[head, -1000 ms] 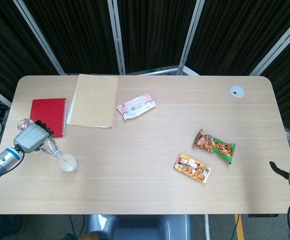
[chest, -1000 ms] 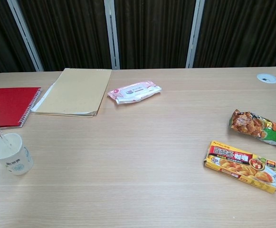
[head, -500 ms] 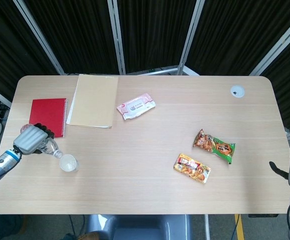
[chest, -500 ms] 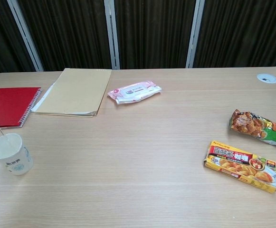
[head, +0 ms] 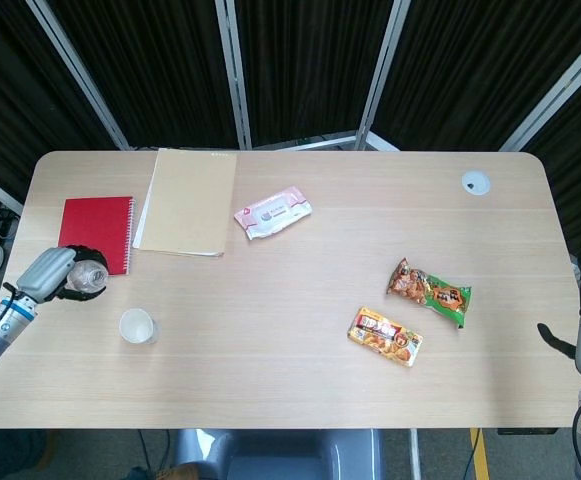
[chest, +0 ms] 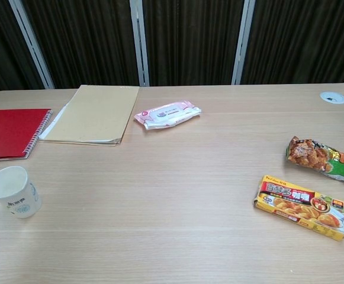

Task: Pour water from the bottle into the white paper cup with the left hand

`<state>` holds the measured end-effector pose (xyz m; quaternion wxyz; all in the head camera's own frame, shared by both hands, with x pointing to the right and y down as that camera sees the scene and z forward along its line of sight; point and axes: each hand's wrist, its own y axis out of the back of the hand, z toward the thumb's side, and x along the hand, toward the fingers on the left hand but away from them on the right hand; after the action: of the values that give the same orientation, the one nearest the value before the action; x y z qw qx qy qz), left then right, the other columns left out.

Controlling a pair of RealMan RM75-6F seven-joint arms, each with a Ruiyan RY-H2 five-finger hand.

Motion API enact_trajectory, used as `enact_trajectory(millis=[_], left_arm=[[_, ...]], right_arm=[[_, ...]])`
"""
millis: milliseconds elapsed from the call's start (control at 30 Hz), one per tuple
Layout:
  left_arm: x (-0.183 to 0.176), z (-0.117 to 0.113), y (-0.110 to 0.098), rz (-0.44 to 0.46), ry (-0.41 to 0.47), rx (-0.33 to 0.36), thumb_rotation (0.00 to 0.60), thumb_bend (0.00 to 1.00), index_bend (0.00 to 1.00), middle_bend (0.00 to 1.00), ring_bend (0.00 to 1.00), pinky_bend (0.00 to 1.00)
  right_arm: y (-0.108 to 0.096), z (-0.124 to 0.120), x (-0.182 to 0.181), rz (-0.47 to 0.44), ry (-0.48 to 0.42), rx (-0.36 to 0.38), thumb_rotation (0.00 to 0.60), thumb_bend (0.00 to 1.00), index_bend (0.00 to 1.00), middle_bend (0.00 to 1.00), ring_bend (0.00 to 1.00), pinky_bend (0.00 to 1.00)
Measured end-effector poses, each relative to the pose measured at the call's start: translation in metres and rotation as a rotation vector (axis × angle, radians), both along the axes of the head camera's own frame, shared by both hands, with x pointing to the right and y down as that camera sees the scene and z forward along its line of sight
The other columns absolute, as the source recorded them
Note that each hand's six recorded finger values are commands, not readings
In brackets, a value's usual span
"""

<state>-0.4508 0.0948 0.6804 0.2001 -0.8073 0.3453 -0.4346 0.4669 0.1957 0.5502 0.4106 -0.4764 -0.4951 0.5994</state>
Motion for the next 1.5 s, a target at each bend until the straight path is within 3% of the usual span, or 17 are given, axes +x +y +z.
enact_trajectory(millis=[133,333,533,767,1133,1333,1500], left_arm=[[0.027,-0.011,-0.014,-0.124,0.211,-0.037,0.6,0.41,0.55,0.51,0.37,0.39],[0.084,-0.025,-0.033,-0.218,0.441,-0.069,0.6,0.41,0.55,0.51,0.37,0.39],[0.142,-0.014,-0.037,-0.281,0.543,-0.144,0.6,0.41,0.55,0.51,0.37,0.39],[0.186,0.017,-0.019,-0.32,0.562,-0.227,0.6,0.4,0.55,0.51,0.37,0.39],[0.198,0.061,0.008,-0.353,0.515,-0.267,0.6,0.32,0.55,0.51,0.37,0.39],[0.198,0.073,0.018,-0.355,0.5,-0.265,0.6,0.25,0.54,0.5,0.36,0.36],[0.2,0.073,0.019,-0.356,0.518,-0.247,0.6,0.18,0.47,0.4,0.29,0.31]], right_arm=[[-0.001,-0.001,-0.001,-0.001,-0.003,0.005,0.6,0.0,0.0,0.0,0.0,0.0],[-0.001,-0.002,-0.001,0.001,-0.002,0.005,0.6,0.0,0.0,0.0,0.0,0.0],[-0.001,-0.001,0.002,0.009,-0.002,-0.001,0.6,0.0,0.0,0.0,0.0,0.0],[0.001,0.0,0.008,0.025,-0.004,-0.011,0.6,0.0,0.0,0.0,0.0,0.0],[0.001,0.002,0.011,0.032,-0.004,-0.023,0.6,0.0,0.0,0.0,0.0,0.0],[0.0,0.003,0.012,0.033,-0.004,-0.027,0.6,0.0,0.0,0.0,0.0,0.0],[0.0,0.003,0.013,0.034,-0.005,-0.027,0.6,0.0,0.0,0.0,0.0,0.0]])
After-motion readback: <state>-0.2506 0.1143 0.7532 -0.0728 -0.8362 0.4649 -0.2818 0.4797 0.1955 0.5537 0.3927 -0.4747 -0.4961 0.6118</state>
